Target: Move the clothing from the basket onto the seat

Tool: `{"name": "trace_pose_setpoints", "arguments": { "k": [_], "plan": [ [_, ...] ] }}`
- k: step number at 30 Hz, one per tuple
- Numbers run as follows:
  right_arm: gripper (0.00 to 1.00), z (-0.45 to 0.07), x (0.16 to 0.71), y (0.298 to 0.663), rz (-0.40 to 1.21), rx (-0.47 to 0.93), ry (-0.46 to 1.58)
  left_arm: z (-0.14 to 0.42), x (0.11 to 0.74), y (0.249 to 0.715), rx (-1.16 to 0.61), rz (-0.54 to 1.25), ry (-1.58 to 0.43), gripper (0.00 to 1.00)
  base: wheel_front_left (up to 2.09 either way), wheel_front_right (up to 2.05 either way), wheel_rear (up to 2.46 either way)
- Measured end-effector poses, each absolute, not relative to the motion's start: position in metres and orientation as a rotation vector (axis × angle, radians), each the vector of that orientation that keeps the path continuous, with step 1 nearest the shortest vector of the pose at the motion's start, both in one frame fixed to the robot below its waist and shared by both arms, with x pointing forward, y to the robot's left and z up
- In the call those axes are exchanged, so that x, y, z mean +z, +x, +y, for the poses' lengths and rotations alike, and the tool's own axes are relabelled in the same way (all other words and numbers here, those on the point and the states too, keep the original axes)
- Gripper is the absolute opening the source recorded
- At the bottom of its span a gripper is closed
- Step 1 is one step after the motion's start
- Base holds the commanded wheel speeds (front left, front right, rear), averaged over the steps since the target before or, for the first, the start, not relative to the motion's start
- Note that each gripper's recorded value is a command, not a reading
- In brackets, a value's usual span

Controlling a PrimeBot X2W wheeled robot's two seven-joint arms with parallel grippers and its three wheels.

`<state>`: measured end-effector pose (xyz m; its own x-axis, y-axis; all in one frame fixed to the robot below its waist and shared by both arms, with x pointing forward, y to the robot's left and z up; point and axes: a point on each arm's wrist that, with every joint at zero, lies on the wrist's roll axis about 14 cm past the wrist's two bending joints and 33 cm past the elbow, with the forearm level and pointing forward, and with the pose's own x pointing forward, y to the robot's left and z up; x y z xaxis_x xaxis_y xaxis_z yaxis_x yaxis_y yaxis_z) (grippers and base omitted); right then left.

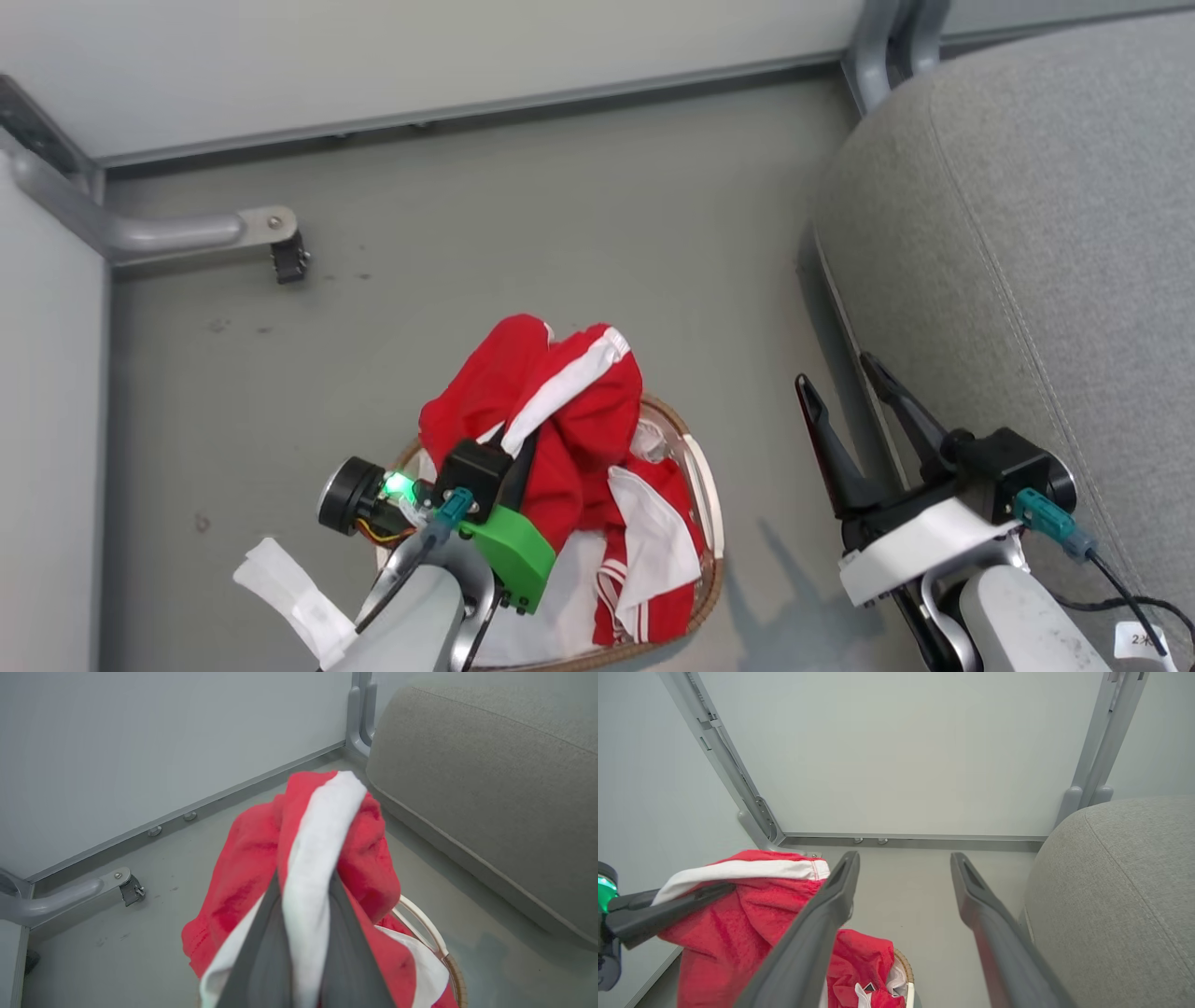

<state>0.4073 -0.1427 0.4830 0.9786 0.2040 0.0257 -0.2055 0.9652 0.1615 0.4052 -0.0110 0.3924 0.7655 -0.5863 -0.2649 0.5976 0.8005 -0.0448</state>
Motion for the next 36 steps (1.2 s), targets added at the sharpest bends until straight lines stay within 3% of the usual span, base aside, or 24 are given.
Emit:
{"name": "trace_pose_setpoints", "arguments": {
  "k": [9,21,30,36],
  "plan": [
    [1.00,-0.124,0.500,0.387,-0.048,0.257,0.178,0.005,0.476,0.415,-0.535,0.054,-0.074,0.00,0.00,0.00,0.00],
    [1.00,-0.101,0.512,0.358,-0.074,0.324,0.186,-0.009,0.559,0.398,-0.559,-0.159,-0.178,0.00,0.00,0.00,0.00],
    [1.00,-0.028,0.536,0.350,-0.126,0.571,0.180,-0.017,0.574,0.390,-0.575,-0.191,-0.223,0.00,0.00,0.00,0.00],
    [1.00,-0.004,0.557,0.364,-0.191,0.650,0.117,-0.021,0.573,0.383,-0.592,-0.183,-0.231,0.00,0.00,0.00,0.00]
  ]
}}
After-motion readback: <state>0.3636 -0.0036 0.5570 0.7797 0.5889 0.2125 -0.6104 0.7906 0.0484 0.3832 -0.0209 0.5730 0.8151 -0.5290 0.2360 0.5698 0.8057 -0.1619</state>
